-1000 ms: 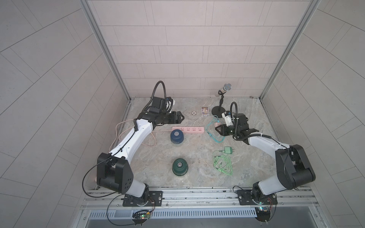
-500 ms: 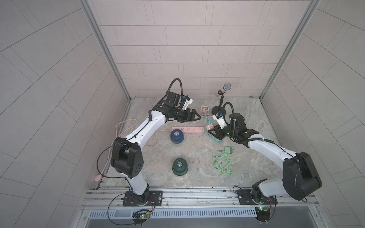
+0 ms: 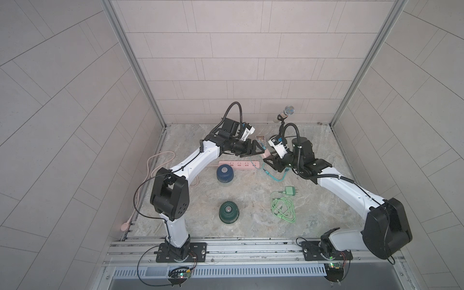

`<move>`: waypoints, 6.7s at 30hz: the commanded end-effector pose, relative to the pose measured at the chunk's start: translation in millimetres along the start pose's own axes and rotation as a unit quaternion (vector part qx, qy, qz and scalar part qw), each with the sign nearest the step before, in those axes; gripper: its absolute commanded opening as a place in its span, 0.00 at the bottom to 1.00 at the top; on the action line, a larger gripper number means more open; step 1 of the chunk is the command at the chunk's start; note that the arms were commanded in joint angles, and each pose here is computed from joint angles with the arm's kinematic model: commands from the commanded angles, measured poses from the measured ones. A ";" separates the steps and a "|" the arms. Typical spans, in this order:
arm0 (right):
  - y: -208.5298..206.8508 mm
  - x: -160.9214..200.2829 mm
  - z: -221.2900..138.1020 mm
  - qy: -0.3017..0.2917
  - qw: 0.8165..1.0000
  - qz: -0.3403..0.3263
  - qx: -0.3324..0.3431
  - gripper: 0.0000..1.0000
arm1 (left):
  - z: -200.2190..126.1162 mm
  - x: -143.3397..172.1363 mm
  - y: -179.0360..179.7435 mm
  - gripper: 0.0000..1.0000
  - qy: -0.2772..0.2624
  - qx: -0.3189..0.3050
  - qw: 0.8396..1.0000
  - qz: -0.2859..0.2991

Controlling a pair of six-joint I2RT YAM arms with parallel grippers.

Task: Charge the cordless meat grinders
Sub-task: Pick up the plug from the center of the board, then adjust the charging cable at the plug, then insert the plug into the socket.

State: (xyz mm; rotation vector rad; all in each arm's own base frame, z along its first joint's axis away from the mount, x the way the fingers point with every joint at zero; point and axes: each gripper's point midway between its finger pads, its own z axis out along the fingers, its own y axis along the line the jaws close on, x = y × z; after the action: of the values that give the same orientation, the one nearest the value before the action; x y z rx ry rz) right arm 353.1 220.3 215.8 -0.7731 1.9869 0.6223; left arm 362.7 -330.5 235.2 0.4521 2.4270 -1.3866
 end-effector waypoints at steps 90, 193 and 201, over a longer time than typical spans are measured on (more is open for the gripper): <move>-63.5 52.8 138.7 0.140 0.888 0.434 0.053 0.69 | -63.5 45.0 24.5 0.00 0.095 -0.109 0.924 0.354; -109.6 32.1 61.8 0.038 0.886 0.461 0.015 0.08 | -0.4 57.1 216.3 0.00 0.280 -0.089 0.827 0.479; -108.8 20.7 54.0 0.026 0.895 0.446 0.011 0.08 | 1.0 76.8 235.8 0.00 0.316 -0.110 0.812 0.478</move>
State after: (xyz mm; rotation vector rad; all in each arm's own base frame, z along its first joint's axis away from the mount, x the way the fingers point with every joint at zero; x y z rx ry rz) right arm 449.4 178.7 136.6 0.2506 2.3971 1.0892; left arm 416.4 -238.1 73.8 1.8385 1.9298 -0.5809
